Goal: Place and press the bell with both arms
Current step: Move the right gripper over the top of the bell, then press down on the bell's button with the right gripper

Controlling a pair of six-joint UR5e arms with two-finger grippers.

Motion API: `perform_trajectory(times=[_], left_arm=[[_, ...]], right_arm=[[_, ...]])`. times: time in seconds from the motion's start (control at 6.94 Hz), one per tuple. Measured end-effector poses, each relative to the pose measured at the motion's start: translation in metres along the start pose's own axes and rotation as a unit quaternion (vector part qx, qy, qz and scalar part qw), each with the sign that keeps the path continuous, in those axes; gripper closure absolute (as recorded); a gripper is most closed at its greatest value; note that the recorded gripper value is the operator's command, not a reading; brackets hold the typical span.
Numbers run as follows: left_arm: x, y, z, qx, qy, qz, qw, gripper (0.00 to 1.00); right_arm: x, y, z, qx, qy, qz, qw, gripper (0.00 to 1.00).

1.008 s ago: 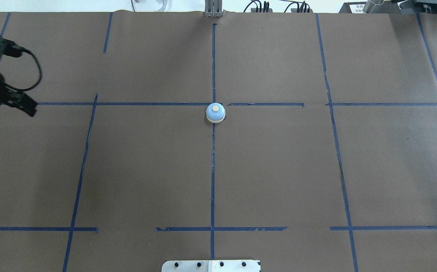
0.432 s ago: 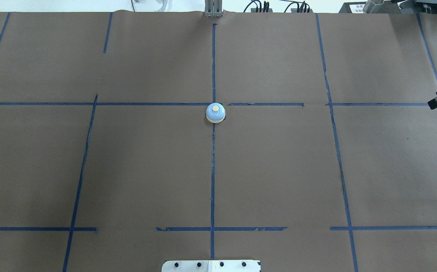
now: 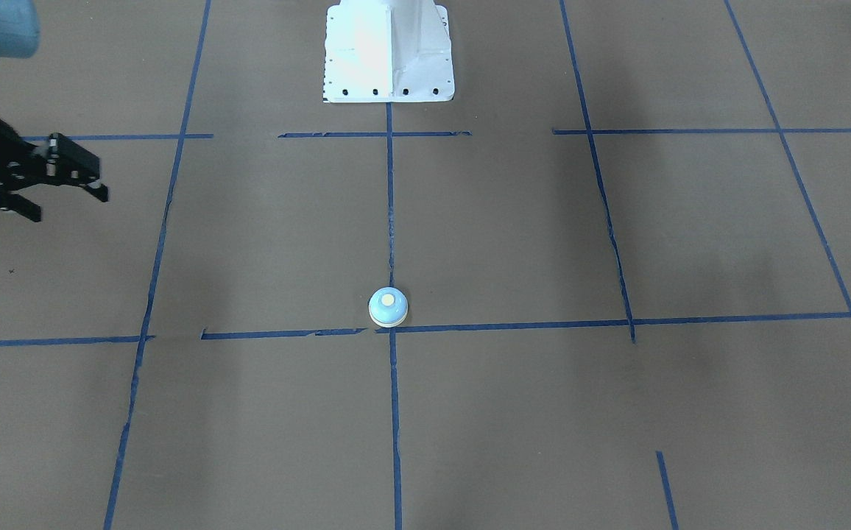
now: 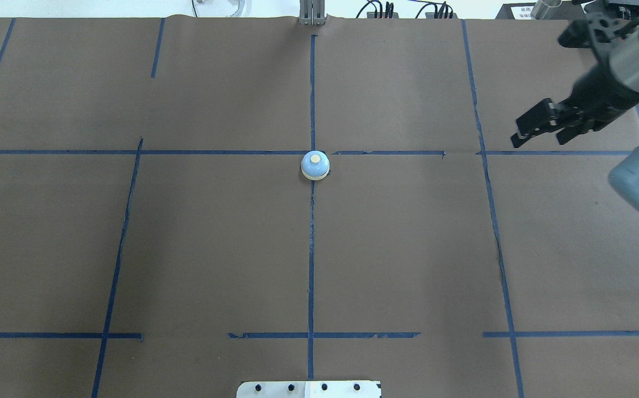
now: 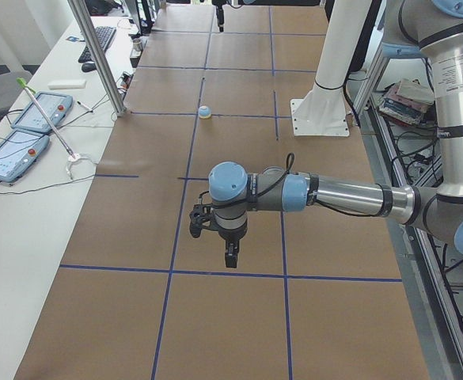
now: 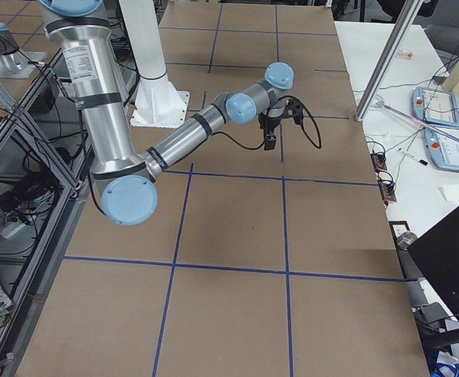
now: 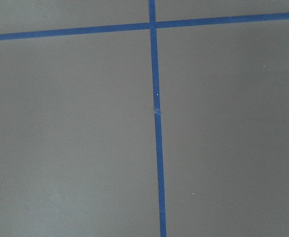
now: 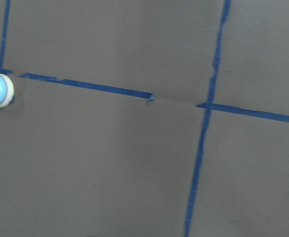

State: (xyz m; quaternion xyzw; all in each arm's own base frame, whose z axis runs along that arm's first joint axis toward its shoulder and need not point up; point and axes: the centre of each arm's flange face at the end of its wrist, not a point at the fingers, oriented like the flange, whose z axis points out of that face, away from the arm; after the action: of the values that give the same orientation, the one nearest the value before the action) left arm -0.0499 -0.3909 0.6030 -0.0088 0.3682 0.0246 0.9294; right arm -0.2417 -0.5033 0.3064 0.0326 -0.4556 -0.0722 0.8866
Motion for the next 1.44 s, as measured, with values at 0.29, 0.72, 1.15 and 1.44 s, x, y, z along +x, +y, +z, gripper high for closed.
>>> perform_trajectory(times=[0.29, 0.72, 1.15, 1.44], left_arm=[[0.000, 0.001, 0.000, 0.000, 0.007, -0.001, 1.0000, 0.00], [0.000, 0.000, 0.000, 0.000, 0.009, -0.003, 1.0000, 0.00], [0.001, 0.000, -0.001, 0.001, 0.009, -0.003, 1.0000, 0.00], [0.001, 0.000, -0.001, 0.002, 0.009, -0.003, 1.0000, 0.00]], right_arm=[[-0.120, -0.020, 0.053, 0.025, 0.032, -0.008, 0.9991, 0.02], [-0.259, -0.084, 0.133, 0.037, 0.085, 0.042, 0.9948, 0.97], [-0.298, -0.134, 0.188, 0.041, 0.091, 0.068, 0.9927, 1.00], [-0.308, -0.137, 0.208, 0.041, 0.081, 0.074, 0.9931, 1.00]])
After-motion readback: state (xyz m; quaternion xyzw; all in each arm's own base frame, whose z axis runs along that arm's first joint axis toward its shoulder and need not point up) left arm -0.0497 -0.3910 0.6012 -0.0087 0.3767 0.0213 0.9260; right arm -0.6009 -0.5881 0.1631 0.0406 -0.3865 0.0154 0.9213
